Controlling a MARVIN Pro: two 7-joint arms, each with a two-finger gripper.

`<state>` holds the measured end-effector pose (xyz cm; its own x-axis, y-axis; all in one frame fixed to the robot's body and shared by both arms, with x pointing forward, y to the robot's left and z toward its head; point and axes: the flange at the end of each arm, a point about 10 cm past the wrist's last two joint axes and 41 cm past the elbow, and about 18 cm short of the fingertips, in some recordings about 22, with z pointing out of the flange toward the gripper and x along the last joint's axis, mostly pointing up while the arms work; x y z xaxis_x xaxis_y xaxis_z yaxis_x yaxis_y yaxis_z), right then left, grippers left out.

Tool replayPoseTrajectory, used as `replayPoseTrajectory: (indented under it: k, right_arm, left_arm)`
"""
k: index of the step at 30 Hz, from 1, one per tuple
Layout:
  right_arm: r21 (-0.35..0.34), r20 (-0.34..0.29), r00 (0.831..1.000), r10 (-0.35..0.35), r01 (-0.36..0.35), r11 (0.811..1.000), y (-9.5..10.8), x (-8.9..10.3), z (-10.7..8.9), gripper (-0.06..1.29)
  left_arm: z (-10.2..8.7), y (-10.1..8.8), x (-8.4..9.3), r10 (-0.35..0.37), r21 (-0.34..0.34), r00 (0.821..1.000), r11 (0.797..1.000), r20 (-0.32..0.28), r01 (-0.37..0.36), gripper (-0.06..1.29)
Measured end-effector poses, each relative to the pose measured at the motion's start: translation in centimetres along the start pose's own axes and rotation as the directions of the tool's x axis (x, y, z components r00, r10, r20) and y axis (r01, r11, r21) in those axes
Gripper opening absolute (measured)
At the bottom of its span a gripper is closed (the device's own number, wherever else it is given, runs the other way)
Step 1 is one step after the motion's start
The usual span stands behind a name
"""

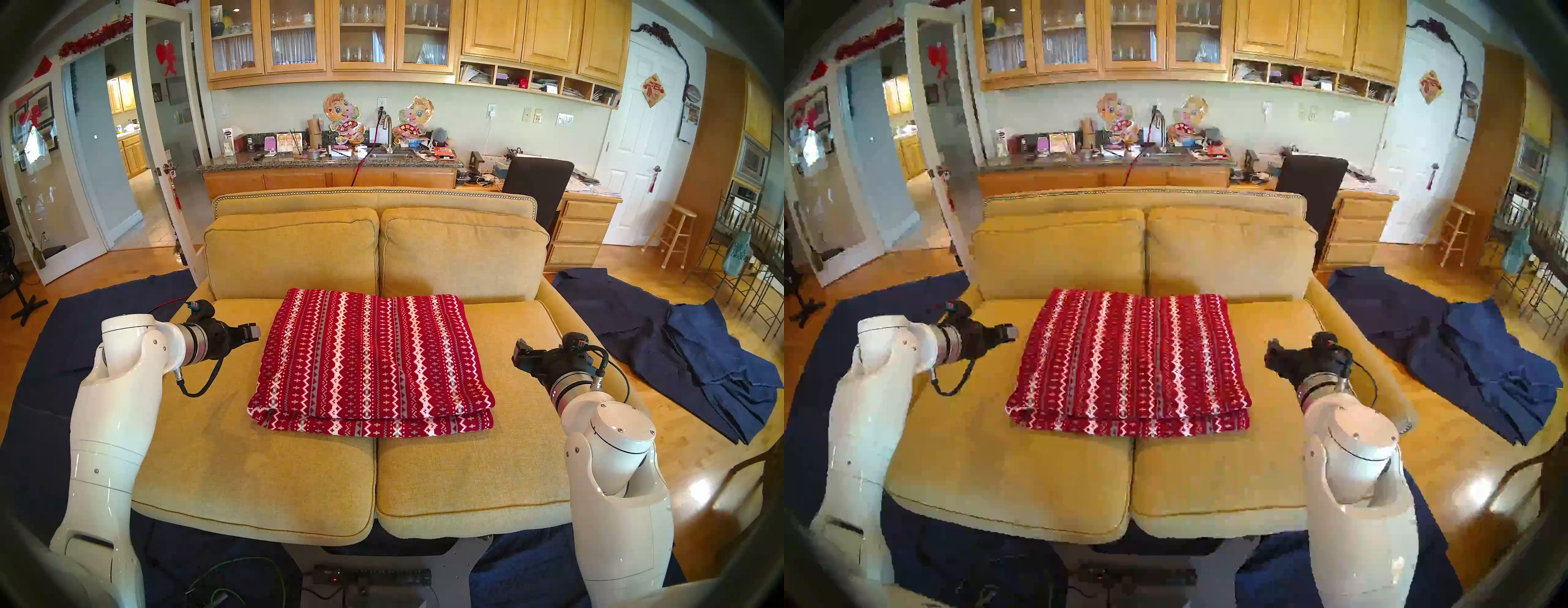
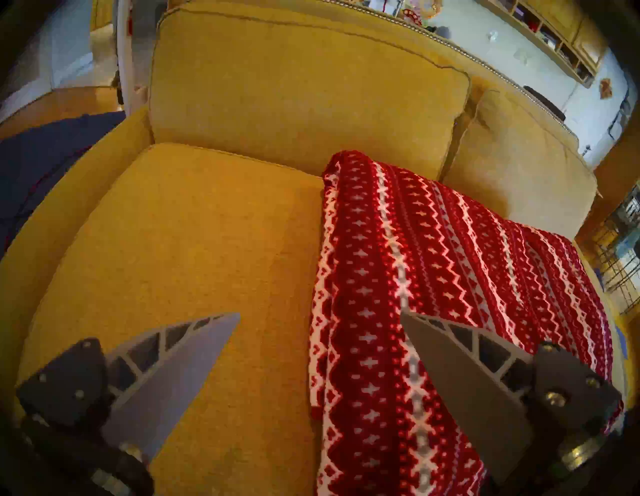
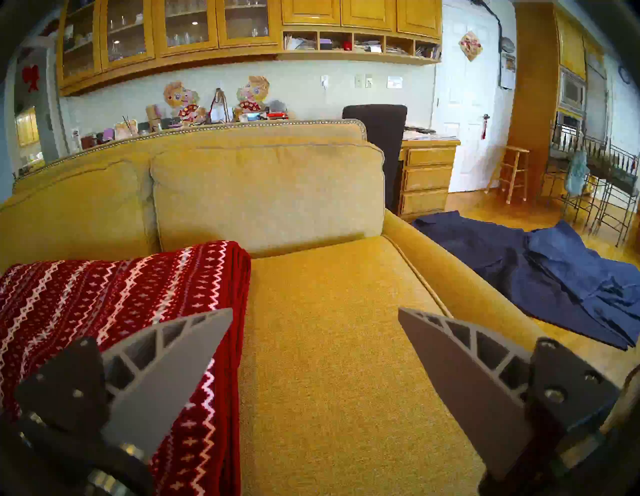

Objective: Fold the blanket in half twice

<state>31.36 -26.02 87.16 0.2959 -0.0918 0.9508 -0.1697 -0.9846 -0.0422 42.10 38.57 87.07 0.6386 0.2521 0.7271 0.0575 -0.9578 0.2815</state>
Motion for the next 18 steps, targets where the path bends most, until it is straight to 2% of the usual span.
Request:
replayPoseTrajectory:
  k: [11, 18]
  right_arm:
    - [0.0, 0.001, 1.0, 0.0, 0.0, 1.0, 0.0, 0.0, 0.0, 1.24]
    - [0.0, 0.001, 1.0, 0.0, 0.0, 1.0, 0.0, 0.0, 0.0, 1.24]
  left_arm:
    - [2.9, -2.0, -0.7, -0.105, -0.028, 0.992, 0.994, 0.071, 0.107, 1.26]
    - [4.3, -2.4, -0.9, -0.152, -0.051, 0.983, 0.986, 0.103, 0.158, 1.26]
